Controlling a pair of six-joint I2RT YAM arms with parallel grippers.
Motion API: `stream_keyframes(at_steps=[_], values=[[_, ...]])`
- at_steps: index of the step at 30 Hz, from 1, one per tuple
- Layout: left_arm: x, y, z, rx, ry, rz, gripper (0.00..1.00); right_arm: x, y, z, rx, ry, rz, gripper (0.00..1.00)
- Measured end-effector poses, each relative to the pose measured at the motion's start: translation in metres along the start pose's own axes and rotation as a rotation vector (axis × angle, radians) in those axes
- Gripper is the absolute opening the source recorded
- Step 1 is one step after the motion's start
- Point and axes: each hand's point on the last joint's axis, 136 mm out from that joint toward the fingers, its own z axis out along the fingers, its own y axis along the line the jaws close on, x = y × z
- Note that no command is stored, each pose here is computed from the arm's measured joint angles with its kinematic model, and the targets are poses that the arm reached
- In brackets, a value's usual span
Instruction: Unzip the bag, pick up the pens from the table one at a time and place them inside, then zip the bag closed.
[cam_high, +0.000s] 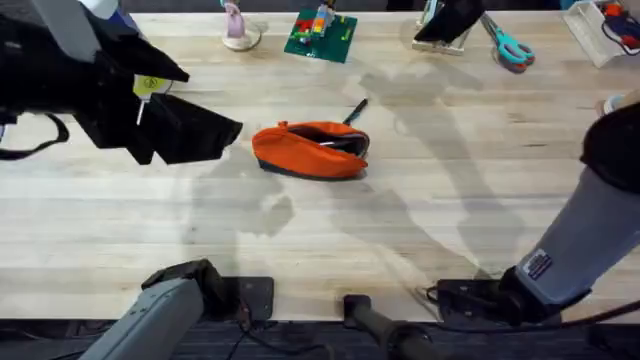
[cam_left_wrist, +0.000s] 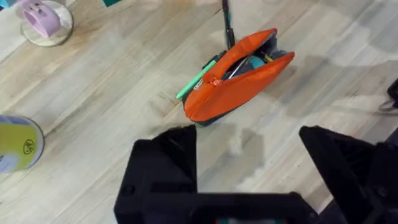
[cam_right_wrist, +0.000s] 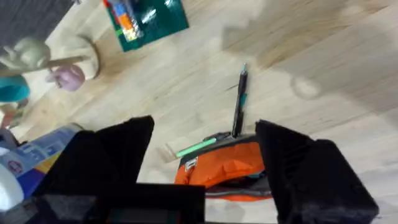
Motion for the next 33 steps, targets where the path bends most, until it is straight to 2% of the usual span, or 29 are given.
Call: stream_keyframes(at_steps=[4, 14, 22, 33], values=[[0.0, 0.0, 0.0, 0.0, 0.0, -0.002, 0.994, 0.007, 0.0, 0.022, 0.055, -0.004, 0.019, 0.999], [0.0, 0.0, 0.0, 0.0, 0.0, -0.002, 0.993, 0.02, -0.021, 0.108, 0.26, 0.017, 0.038, 0.999], [0.0, 0.0, 0.0, 0.0, 0.0, -0.002, 0.995, 0.017, -0.031, 0.128, 0.337, -0.039, 0.027, 0.999], [0.0, 0.0, 0.0, 0.0, 0.0, -0.002, 0.993, 0.024, -0.046, 0.163, 0.417, -0.026, 0.022, 0.999]])
